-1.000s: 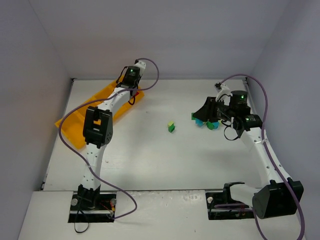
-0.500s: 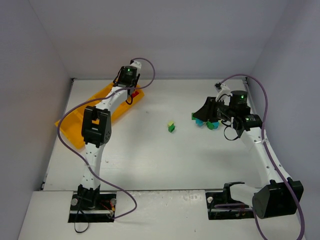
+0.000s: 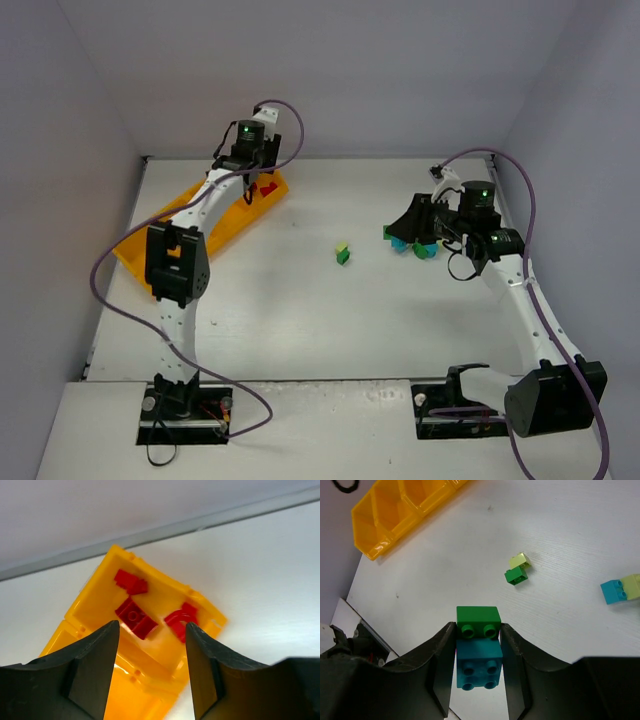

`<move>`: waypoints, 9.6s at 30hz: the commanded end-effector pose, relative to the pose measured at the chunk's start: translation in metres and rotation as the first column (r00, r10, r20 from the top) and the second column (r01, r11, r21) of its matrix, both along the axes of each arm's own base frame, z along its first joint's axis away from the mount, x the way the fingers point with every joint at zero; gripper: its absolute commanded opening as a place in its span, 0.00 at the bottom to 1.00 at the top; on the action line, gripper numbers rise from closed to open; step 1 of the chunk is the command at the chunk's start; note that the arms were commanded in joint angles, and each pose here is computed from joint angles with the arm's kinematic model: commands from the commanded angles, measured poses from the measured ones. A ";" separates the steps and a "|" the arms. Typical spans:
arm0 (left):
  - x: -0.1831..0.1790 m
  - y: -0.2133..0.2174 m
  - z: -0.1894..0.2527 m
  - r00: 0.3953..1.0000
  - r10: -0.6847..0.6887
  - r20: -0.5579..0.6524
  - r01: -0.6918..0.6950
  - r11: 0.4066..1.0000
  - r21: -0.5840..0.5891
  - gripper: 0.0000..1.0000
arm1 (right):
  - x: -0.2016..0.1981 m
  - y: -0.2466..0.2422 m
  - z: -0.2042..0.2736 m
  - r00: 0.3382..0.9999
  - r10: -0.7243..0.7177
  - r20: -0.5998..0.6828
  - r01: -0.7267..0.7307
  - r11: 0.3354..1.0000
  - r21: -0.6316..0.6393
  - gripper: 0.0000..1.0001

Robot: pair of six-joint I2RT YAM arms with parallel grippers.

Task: Sort the legos into containers by color

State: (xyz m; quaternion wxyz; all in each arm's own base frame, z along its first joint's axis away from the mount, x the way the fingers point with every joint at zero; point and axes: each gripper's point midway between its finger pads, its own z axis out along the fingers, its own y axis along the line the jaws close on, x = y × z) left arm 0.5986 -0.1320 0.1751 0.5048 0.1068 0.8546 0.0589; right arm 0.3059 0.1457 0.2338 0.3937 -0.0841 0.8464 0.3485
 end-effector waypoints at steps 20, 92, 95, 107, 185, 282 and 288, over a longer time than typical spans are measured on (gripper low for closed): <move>-0.251 -0.197 0.178 0.532 -0.765 0.362 0.766 0.253 -0.591 0.69 | 0.018 0.028 0.079 0.972 0.058 0.226 -0.112 0.965 0.236 0.00; -0.312 -0.269 0.192 0.249 -0.829 0.501 0.629 -0.255 -0.734 0.44 | 0.001 0.046 0.104 0.936 0.139 0.323 -0.242 0.921 0.305 0.00; -0.315 -0.269 0.192 0.240 -0.833 0.499 0.628 -0.259 -0.734 0.44 | 0.001 0.045 0.104 0.936 0.136 0.326 -0.240 0.922 0.304 0.00; -0.316 -0.270 0.189 0.240 -0.843 0.482 0.610 -0.255 -0.750 0.31 | 0.002 0.045 0.105 0.935 0.131 0.331 -0.236 0.924 0.301 0.00; -0.306 -0.240 0.181 0.243 -0.868 0.434 0.699 -0.154 -0.698 0.00 | -0.005 0.041 0.071 0.931 0.196 0.309 -0.267 0.942 0.205 0.56; -0.135 0.074 0.043 0.986 0.039 -0.160 -0.062 0.988 -0.143 0.00 | -0.002 0.044 0.063 0.935 0.214 0.282 -0.272 0.944 0.187 0.00; -0.107 0.095 0.014 0.969 0.140 -0.201 -0.150 0.988 -0.037 0.00 | -0.003 0.043 0.064 0.937 0.208 0.280 -0.266 0.946 0.186 0.00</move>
